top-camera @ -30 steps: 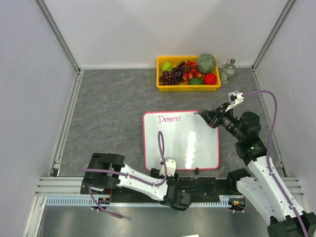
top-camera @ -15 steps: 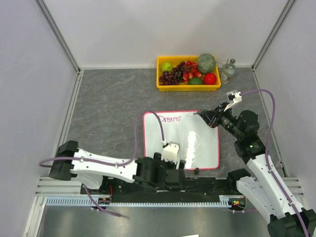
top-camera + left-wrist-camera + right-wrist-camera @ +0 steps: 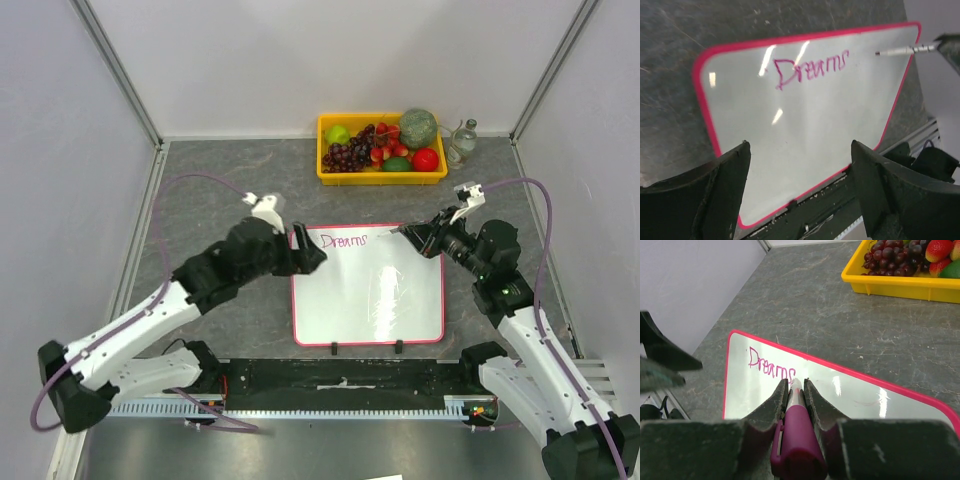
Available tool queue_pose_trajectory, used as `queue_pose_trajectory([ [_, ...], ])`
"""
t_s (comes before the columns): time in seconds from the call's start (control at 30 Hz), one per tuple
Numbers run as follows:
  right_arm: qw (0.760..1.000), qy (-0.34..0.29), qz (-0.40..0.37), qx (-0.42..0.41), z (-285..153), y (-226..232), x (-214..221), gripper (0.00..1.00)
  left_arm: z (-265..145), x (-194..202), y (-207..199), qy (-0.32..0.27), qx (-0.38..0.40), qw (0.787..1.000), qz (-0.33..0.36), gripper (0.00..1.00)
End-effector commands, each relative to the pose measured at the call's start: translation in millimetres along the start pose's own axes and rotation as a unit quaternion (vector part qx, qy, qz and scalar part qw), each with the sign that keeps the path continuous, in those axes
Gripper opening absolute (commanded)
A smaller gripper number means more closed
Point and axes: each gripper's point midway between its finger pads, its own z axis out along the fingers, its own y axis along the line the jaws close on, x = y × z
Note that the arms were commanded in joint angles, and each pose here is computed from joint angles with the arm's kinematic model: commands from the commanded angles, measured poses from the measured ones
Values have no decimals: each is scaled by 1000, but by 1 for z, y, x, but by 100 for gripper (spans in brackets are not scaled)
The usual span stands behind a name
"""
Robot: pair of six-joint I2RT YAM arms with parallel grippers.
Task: Write a sentence on the whiteboard
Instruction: Hold the whiteboard at the corner of the board.
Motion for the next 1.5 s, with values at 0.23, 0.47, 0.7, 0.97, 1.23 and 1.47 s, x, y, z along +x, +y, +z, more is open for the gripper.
queue_pose_trajectory([
  [0.23, 1000, 2, -25, 8, 4, -6, -4, 0, -7, -33, 89, -8, 90, 993, -79, 87],
  [0.47, 1000, 12, -25, 13, 2, -8, 1, 0, 10, -6, 114, 0, 137, 983, -124, 86],
  [0.7, 999, 26, -33, 27, -2, -14, 8, 0, 6, 1, 113, -27, 155, 982, -102, 86],
  [0.97, 999, 36, -31, 22, -3, -12, 13, 0, 11, 7, 105, -23, 199, 975, -98, 83],
  [1.23, 999, 25, -31, 1, -4, -1, 6, 0, 29, 10, 79, 2, 237, 969, -61, 80],
  [1.47, 998, -9, -44, -32, -14, 23, -18, 0, 42, 14, 74, 18, 265, 963, -38, 74],
])
